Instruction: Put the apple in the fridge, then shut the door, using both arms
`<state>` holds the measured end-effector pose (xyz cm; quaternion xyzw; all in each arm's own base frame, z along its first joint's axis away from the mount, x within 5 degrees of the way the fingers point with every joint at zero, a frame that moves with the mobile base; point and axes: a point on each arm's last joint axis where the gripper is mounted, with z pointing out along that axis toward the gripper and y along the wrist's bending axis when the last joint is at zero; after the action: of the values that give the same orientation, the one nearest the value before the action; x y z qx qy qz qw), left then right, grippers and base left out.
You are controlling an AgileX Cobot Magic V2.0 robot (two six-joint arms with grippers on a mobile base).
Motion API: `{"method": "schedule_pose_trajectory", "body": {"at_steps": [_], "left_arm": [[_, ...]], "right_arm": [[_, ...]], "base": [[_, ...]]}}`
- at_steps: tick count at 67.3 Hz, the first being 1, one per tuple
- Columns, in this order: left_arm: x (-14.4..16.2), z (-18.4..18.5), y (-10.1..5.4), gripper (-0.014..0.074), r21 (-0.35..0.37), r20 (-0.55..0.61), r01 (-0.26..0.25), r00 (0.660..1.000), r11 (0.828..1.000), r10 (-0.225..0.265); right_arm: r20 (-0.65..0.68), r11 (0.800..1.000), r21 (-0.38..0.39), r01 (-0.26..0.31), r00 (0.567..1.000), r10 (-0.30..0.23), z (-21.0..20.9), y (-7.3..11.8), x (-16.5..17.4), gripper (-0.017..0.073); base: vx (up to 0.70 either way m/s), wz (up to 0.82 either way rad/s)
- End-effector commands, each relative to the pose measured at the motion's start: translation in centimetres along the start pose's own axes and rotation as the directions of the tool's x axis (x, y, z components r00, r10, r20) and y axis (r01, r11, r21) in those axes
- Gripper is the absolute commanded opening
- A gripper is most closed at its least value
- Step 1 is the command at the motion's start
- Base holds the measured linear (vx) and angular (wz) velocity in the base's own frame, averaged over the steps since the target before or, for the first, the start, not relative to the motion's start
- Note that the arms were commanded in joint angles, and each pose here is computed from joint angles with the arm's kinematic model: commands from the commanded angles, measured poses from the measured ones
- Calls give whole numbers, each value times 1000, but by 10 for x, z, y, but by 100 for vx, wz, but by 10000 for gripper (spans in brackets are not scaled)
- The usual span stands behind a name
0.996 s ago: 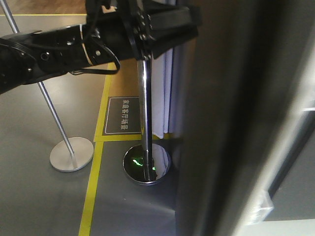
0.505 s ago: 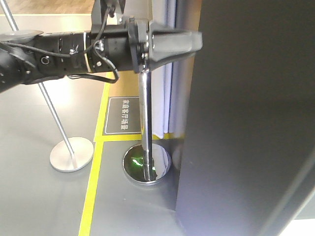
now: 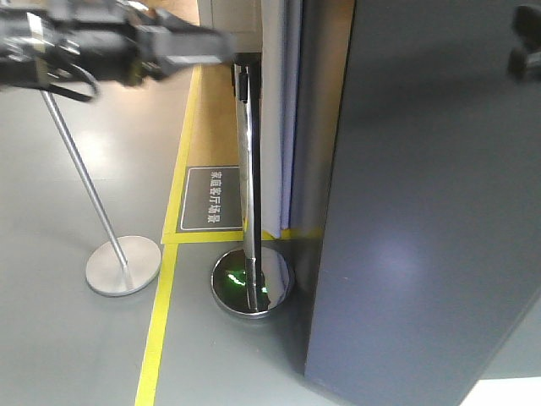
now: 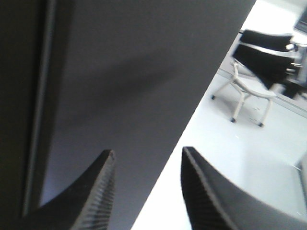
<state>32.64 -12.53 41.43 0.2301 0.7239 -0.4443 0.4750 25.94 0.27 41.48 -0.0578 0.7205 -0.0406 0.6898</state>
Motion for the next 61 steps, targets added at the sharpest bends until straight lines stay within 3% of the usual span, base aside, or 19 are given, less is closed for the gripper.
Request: {"method": "schedule_pose_trajectory", "body": {"at_steps": [1, 5, 12, 31, 61], "left_arm": [[-21, -23, -15, 306, -51, 73, -64, 995, 997, 68], [-23, -27, -13, 306, -67, 82, -64, 994, 996, 70], [-25, -33, -8, 306, -84, 89, -62, 994, 995, 69], [-25, -33, -8, 306, -90, 93, -61, 993, 994, 70], [-30, -38, 1, 306, -158, 133, -51, 988, 986, 73]], "right_arm": [[93, 993, 96, -68, 994, 59, 11, -22, -17, 514], [80, 990, 110, -86, 994, 77, 21, -27, -15, 514], [63, 992, 111, -63, 996, 57, 38, -28, -12, 514], [28, 992, 111, -54, 998, 51, 88, -32, -4, 514], [-21, 996, 79, -48, 999, 50, 148, -34, 3, 514]], "base": [[0, 0], [0, 0], [0, 0], [0, 0], [0, 0]]}}
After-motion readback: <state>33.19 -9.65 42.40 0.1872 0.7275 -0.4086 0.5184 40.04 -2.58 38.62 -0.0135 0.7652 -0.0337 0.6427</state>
